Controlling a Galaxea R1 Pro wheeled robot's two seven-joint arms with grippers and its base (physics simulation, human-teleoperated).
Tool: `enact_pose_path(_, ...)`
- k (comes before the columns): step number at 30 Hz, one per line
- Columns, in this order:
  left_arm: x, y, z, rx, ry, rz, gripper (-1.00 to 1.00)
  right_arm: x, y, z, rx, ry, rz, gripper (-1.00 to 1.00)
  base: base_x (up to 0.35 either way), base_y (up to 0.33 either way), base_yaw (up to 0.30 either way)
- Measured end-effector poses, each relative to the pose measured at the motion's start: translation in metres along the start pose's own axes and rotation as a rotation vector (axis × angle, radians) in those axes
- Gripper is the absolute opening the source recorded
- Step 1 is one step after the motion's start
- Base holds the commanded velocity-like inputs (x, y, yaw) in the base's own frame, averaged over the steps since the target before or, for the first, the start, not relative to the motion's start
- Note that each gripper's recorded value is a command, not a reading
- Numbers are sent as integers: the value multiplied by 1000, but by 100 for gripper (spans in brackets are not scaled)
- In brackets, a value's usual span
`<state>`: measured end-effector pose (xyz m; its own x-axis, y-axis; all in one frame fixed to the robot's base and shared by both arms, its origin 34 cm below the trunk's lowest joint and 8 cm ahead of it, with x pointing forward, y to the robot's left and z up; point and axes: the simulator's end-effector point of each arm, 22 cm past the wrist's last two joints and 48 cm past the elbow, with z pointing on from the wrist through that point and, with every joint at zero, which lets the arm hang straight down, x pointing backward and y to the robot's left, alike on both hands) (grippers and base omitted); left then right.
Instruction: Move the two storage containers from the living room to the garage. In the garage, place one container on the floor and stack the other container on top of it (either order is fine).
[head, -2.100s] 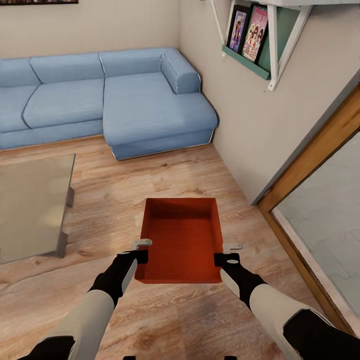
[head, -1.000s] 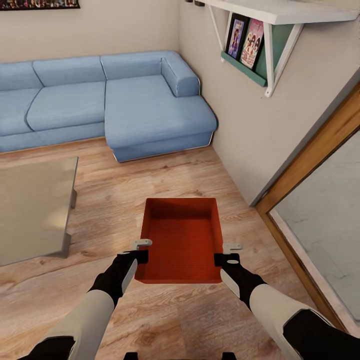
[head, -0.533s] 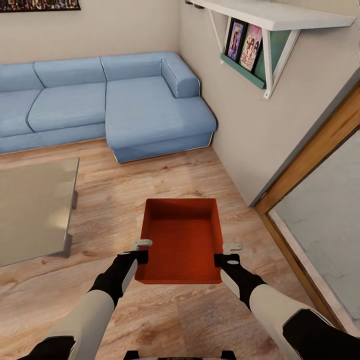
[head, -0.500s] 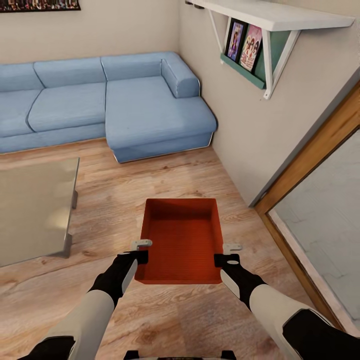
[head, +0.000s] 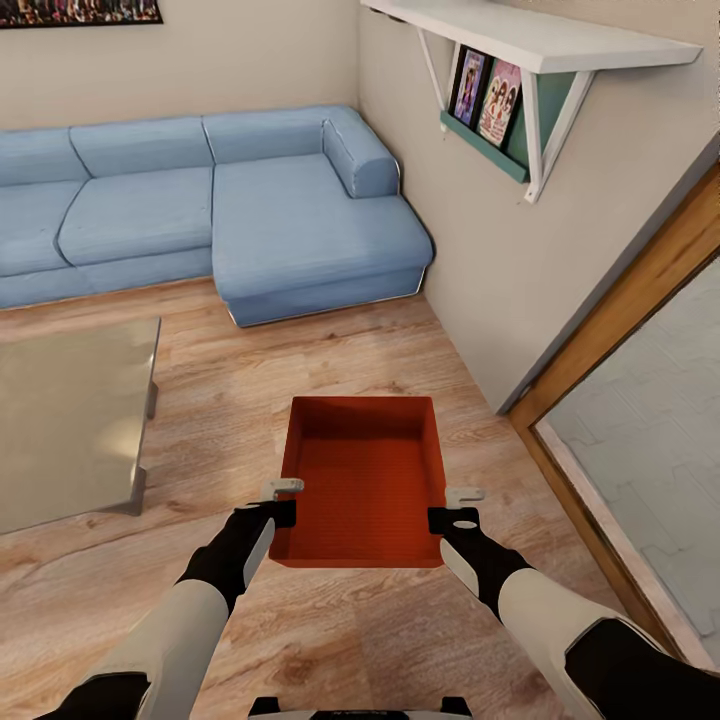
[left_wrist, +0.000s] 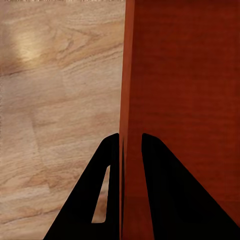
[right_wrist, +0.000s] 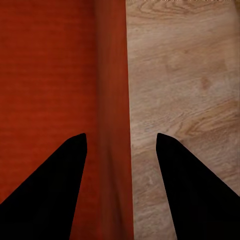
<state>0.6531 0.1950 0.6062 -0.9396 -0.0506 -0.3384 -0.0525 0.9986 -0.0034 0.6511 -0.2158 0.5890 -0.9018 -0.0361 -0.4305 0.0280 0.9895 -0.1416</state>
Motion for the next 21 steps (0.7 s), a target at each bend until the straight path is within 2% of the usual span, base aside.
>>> enact_pose_path(21,-5,1,-24,-1,-11,1,-100,-7,-3,-23,2,-9,0,-100,0,0,-18)
